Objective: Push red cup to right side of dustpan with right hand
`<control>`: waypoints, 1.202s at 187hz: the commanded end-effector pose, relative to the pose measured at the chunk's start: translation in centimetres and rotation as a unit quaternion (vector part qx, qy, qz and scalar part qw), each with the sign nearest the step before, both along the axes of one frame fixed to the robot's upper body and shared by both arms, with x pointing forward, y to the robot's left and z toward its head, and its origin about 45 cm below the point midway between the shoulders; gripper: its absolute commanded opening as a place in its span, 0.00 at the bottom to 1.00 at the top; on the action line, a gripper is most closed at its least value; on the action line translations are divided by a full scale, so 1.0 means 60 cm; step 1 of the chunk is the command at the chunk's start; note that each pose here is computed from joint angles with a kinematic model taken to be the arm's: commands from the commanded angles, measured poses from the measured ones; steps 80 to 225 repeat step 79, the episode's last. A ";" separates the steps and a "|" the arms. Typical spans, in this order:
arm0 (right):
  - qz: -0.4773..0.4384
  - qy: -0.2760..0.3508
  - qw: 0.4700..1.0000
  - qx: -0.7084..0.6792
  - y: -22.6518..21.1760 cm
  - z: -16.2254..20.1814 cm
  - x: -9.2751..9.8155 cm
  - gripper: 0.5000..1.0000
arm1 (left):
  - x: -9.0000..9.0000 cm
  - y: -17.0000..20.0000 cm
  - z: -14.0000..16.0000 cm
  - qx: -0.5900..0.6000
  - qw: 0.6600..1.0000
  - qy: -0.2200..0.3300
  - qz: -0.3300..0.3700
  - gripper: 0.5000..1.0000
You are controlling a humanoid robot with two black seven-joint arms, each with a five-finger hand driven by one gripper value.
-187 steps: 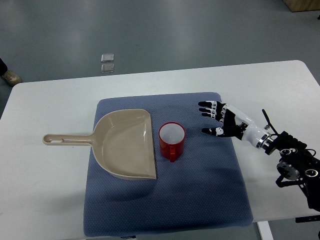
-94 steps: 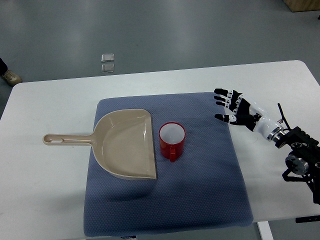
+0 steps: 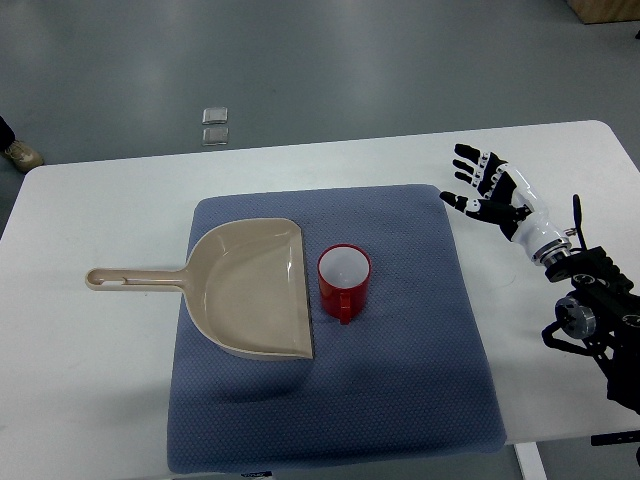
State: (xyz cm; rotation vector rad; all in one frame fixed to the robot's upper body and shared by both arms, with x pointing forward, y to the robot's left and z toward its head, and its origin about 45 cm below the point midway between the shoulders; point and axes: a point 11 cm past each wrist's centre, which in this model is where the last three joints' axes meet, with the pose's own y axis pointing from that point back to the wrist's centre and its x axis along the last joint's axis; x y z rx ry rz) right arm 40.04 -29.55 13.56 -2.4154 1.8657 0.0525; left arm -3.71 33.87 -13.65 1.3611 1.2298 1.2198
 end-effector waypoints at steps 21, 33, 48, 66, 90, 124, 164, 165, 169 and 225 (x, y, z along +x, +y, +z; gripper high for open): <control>-0.032 0.001 0.999 0.026 0.000 -0.002 0.001 0.83 | 0.000 0.000 0.000 0.000 1.000 0.000 0.000 1.00; -0.038 0.004 0.998 0.041 0.000 -0.005 -0.001 0.83 | 0.000 0.000 0.000 0.000 1.000 0.000 0.000 1.00; -0.051 0.009 0.997 0.062 -0.004 -0.009 -0.004 0.83 | 0.000 0.000 0.000 0.000 1.000 0.000 0.000 1.00; -0.054 0.008 0.996 0.065 -0.004 -0.011 -0.006 0.83 | 0.000 0.000 0.000 0.000 1.000 0.000 0.000 1.00; -0.056 0.009 0.996 0.068 -0.006 -0.011 -0.006 0.83 | 0.000 0.000 0.000 0.000 1.000 -0.001 0.000 1.00; -0.056 0.009 0.996 0.068 -0.006 -0.011 -0.006 0.83 | 0.000 0.000 0.000 0.000 1.000 -0.001 0.000 1.00; -0.056 0.009 0.996 0.068 -0.006 -0.011 -0.006 0.83 | 0.000 0.000 0.000 0.000 1.000 -0.001 0.000 1.00; -0.056 0.009 0.996 0.068 -0.006 -0.011 -0.006 0.83 | 0.000 0.000 0.000 0.000 1.000 -0.001 0.000 1.00; -0.056 0.009 0.996 0.068 -0.006 -0.011 -0.006 0.83 | 0.000 0.000 0.000 0.000 1.000 -0.001 0.000 1.00; -0.056 0.009 0.996 0.068 -0.006 -0.011 -0.006 0.83 | 0.000 0.000 0.000 0.000 1.000 -0.001 0.000 1.00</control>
